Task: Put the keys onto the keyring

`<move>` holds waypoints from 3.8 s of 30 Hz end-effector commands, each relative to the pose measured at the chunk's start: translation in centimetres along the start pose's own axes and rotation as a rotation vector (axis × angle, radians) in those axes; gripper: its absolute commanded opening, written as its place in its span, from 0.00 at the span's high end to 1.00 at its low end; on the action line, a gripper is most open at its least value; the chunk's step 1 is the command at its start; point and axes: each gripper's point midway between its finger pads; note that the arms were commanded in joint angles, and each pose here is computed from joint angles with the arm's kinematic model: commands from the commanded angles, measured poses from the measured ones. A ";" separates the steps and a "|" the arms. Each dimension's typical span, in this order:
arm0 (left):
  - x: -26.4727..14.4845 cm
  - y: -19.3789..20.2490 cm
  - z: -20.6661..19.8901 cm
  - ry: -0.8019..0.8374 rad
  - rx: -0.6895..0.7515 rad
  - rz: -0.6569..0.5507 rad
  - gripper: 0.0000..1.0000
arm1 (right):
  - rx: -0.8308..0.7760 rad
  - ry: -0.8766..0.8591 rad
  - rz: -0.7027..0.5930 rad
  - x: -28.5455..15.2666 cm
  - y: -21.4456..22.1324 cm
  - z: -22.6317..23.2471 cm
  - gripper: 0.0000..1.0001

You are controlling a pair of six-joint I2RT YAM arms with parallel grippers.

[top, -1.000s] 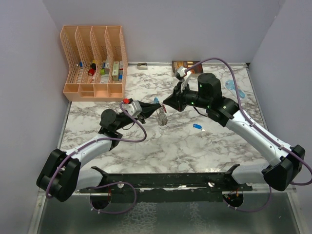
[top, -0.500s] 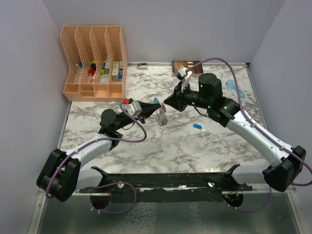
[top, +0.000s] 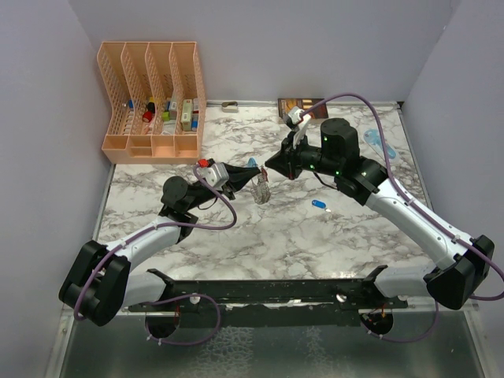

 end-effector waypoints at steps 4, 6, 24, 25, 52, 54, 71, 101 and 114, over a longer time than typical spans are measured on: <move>0.7 -3.3 0.3 0.000 0.039 -0.087 1.00 | -0.008 0.023 -0.032 -0.2 -1.0 -0.1 0.99; 0.7 -3.4 0.3 -0.001 0.033 -0.089 1.00 | -0.008 0.030 -0.033 -0.2 -0.9 -0.2 0.99; 1.0 -3.1 0.6 -0.011 0.005 -0.076 1.00 | -0.003 0.024 -0.047 -0.5 -1.1 0.0 0.99; 1.0 -3.0 0.6 -0.012 0.009 -0.074 1.00 | -0.003 0.030 -0.046 -0.5 -1.1 0.0 0.99; -7.7 0.2 8.9 -0.432 0.023 0.143 1.00 | 0.322 0.379 0.563 9.3 17.6 -8.2 0.50; -7.9 0.2 8.8 -0.432 0.032 0.146 1.00 | 0.313 0.398 0.585 9.8 17.7 -7.9 0.54; -8.5 -0.2 8.8 -0.455 0.052 0.135 1.00 | 0.412 0.513 0.750 10.7 23.9 -8.1 0.62; -8.5 -0.5 9.0 -0.465 0.058 0.119 1.00 | 0.357 0.596 0.828 10.4 26.7 -10.1 0.99; -6.5 -1.5 7.6 -0.309 0.074 0.091 1.00 | 0.320 0.328 0.384 3.3 12.5 -10.2 0.99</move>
Point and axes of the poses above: each gripper's point midway between its finger pads, its own x axis out along the fingers, its own z axis along the line the jaws close on, y = z × x, and after that the axes turned 1 degree about x, right-handed
